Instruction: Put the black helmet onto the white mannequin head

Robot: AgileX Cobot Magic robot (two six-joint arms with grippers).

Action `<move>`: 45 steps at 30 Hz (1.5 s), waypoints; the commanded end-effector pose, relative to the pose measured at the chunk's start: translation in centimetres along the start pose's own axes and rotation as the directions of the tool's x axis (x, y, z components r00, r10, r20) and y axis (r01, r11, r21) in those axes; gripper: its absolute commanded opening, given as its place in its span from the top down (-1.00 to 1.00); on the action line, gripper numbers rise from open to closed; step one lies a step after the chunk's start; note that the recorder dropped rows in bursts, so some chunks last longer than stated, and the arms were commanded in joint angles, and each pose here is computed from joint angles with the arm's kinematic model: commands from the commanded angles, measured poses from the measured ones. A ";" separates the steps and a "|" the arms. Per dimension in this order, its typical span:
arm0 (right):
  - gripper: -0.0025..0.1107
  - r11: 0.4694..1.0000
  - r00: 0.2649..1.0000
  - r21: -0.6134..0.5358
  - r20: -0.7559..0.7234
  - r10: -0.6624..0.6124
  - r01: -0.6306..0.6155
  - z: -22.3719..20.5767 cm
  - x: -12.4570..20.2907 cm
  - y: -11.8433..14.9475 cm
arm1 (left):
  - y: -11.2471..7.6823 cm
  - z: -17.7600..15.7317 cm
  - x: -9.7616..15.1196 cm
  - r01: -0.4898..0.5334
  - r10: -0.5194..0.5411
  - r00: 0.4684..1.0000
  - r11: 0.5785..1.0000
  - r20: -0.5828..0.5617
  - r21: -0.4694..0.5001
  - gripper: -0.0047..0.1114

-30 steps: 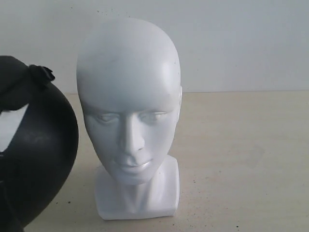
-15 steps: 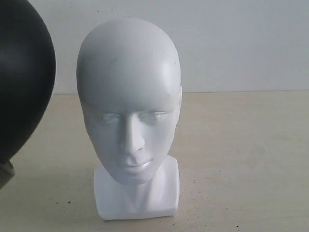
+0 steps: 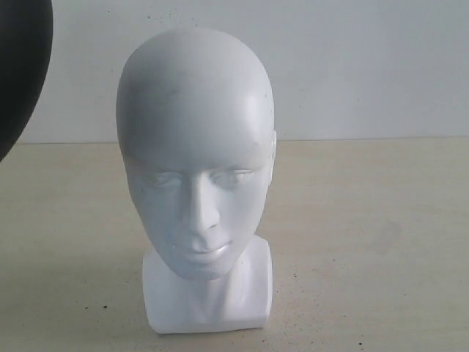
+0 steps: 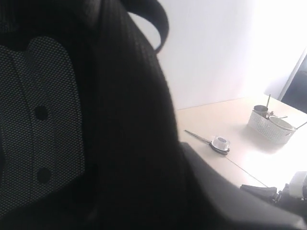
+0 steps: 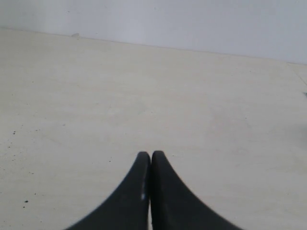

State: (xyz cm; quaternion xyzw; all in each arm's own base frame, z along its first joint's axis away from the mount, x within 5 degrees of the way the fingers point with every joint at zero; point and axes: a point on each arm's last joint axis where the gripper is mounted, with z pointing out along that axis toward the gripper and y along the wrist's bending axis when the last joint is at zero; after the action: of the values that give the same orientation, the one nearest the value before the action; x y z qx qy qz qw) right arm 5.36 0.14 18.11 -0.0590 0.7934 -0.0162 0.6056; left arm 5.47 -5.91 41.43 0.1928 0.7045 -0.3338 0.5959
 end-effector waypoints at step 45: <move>0.96 1.000 1.000 0.006 0.017 -0.003 0.003 0.0 -0.1 0.0 | -2.4 3.6 -9.7 0.167 -0.657 0.654 0.609 0.375 0.775 0.84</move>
State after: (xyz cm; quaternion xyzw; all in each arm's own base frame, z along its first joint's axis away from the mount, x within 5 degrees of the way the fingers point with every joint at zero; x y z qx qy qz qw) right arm 5.36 0.14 18.11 -0.0590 0.7934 -0.0162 0.6056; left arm 9.19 -8.88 49.75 0.0615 0.3956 -0.7027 0.5882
